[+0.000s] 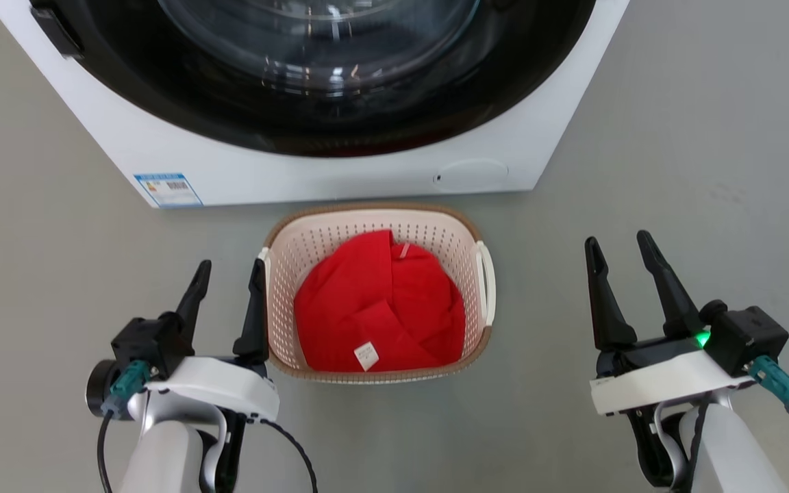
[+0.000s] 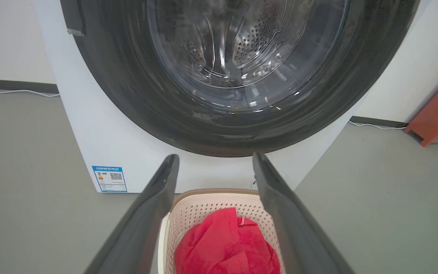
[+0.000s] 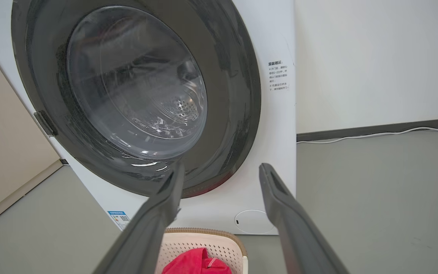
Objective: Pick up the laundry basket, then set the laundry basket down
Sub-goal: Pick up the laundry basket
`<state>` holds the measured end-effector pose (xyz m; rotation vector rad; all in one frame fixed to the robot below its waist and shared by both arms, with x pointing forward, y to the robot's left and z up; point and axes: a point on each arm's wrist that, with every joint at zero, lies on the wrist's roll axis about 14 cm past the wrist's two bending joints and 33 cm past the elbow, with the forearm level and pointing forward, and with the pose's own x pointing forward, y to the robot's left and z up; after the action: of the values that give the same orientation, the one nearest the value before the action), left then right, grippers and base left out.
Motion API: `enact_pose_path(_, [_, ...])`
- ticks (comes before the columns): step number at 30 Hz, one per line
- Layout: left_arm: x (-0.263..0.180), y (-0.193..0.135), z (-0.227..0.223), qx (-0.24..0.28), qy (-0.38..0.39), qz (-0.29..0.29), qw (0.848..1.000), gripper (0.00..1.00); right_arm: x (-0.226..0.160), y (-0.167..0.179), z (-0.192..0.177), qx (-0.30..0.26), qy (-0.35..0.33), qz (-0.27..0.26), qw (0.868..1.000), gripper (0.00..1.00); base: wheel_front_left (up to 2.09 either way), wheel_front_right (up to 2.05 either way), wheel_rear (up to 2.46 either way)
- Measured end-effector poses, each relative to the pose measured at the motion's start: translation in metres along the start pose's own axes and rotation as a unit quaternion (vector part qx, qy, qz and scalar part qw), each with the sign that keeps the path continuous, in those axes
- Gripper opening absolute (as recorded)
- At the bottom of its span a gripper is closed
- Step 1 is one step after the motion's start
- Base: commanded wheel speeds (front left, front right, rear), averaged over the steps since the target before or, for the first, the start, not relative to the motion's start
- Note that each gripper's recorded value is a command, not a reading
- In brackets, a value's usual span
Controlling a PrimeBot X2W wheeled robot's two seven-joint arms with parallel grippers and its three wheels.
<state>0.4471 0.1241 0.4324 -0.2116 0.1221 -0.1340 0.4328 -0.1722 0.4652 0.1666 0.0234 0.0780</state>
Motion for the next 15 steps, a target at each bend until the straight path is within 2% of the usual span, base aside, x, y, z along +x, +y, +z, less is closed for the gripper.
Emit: enact_pose_path(15, [0.034,0.014,-0.04,-0.008,0.042,0.006,0.999,1.0,0.032,-0.006,-0.043,0.013,0.046,-0.003,0.999,1.0,0.0,0.0,0.0])
